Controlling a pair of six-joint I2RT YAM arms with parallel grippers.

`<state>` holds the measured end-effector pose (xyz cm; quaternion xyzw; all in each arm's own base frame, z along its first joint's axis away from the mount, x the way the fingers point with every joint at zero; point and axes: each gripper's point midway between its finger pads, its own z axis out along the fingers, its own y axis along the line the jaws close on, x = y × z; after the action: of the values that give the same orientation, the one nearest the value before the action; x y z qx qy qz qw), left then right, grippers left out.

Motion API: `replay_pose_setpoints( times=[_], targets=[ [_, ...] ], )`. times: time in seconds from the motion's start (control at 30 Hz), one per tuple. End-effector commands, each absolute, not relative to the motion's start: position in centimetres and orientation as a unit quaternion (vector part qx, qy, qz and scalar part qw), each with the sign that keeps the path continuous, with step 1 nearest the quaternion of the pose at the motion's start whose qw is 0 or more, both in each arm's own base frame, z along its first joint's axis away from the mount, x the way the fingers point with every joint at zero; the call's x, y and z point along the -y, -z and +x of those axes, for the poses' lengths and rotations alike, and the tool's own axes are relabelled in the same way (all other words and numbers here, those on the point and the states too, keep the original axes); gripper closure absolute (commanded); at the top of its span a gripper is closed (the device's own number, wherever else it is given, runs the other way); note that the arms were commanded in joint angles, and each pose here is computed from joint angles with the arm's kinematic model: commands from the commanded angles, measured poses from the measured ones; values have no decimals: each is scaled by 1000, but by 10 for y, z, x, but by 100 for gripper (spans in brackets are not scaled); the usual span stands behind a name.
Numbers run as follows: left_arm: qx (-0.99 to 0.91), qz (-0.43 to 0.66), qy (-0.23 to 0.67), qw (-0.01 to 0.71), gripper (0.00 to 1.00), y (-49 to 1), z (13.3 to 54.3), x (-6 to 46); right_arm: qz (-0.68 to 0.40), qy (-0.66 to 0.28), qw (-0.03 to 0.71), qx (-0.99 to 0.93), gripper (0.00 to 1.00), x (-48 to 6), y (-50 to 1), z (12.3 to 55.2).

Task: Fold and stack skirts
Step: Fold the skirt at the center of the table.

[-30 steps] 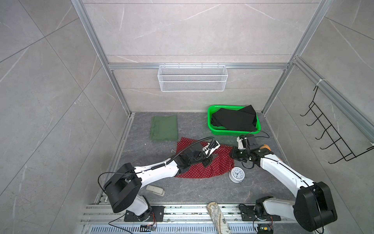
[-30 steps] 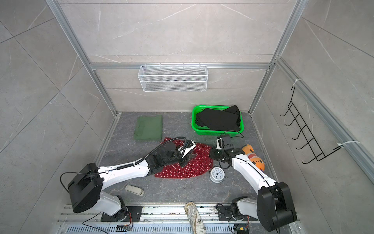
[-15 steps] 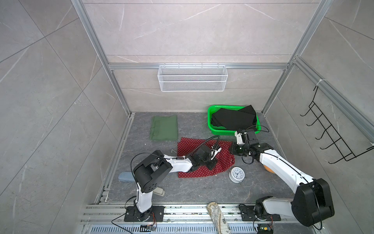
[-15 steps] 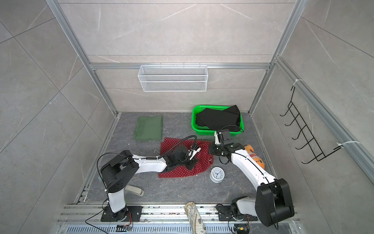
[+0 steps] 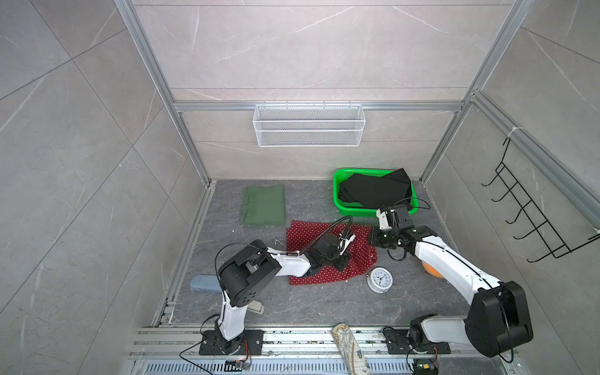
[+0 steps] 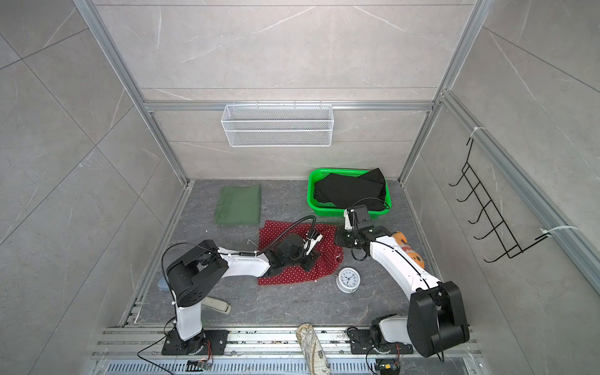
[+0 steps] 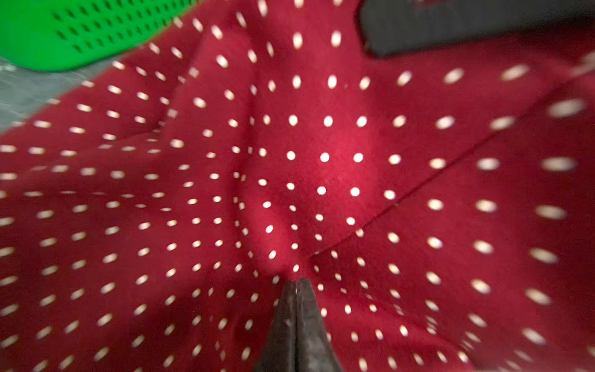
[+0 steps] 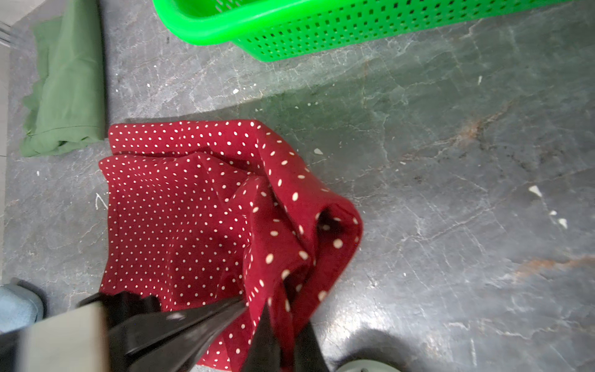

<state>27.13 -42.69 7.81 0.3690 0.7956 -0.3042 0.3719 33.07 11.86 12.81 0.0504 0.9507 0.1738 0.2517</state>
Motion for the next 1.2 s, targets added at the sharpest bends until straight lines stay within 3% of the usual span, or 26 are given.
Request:
replay_pose_setpoints(
  times=[0.0, 0.4, 0.97, 1.17],
  targets=[
    [-771, 352, 291, 444, 96, -135, 286, 410, 47, -148, 258, -954, 100, -111, -137, 336],
    [-836, 252, 200, 444, 99, -109, 301, 286, 58, -61, 254, -964, 100, -82, -153, 345],
    [-860, 233, 188, 413, 100, -45, 303, 285, 80, -158, 237, -955, 100, -119, -172, 354],
    [-862, 227, 198, 407, 100, -33, 298, 283, 74, -214, 250, -942, 100, -156, -189, 347]
  ],
)
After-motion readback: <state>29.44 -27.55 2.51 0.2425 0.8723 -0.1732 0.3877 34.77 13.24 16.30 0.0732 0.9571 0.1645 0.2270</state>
